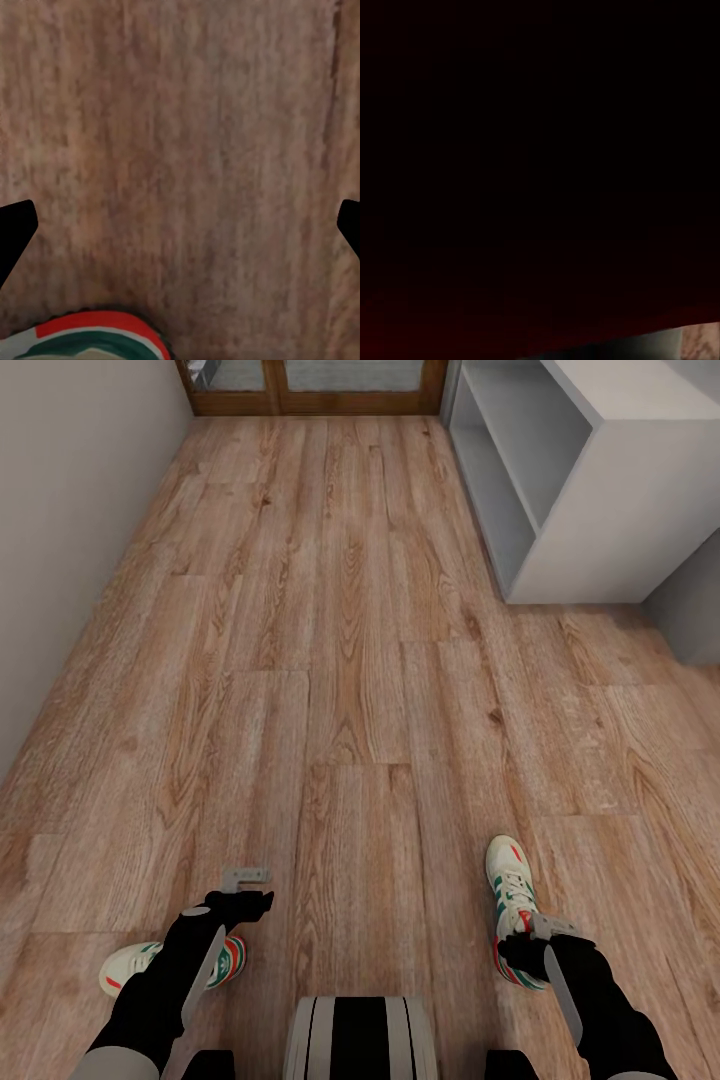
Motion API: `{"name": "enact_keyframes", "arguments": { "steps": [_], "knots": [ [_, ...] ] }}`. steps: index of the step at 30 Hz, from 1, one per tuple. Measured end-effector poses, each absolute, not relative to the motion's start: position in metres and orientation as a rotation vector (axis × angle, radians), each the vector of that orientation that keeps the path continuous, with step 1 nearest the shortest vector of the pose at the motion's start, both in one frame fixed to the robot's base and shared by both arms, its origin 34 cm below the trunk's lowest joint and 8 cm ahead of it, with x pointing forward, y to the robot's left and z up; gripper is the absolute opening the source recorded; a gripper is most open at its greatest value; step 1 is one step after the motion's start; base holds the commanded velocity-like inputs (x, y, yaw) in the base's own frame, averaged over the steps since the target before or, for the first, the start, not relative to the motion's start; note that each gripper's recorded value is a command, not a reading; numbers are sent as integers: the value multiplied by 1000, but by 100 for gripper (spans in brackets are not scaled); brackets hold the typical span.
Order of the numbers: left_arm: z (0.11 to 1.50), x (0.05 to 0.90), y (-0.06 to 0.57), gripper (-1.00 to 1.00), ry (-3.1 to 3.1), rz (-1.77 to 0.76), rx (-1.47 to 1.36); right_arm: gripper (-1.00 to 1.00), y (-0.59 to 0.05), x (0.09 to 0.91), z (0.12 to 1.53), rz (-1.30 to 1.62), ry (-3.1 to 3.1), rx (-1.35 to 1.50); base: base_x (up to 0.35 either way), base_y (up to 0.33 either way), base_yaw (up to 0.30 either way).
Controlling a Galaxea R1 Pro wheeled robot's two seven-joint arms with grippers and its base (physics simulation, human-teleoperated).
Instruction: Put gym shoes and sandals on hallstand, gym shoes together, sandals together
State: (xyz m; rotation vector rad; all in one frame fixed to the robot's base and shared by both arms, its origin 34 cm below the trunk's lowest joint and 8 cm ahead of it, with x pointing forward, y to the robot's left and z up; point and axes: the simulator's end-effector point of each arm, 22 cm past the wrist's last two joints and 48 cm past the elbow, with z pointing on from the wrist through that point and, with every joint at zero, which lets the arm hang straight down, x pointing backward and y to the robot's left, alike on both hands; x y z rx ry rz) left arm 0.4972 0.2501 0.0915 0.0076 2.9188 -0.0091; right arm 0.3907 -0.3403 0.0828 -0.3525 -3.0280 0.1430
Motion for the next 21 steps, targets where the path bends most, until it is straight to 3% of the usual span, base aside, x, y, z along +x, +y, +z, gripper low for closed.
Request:
{"name": "enact_keyframes", "arguments": {
  "steps": [21],
  "knots": [
    [91,497,251,100,2919,-6,8,-100,-340,391,83,143,-3029,-352,0,0,0]
  ]
}}
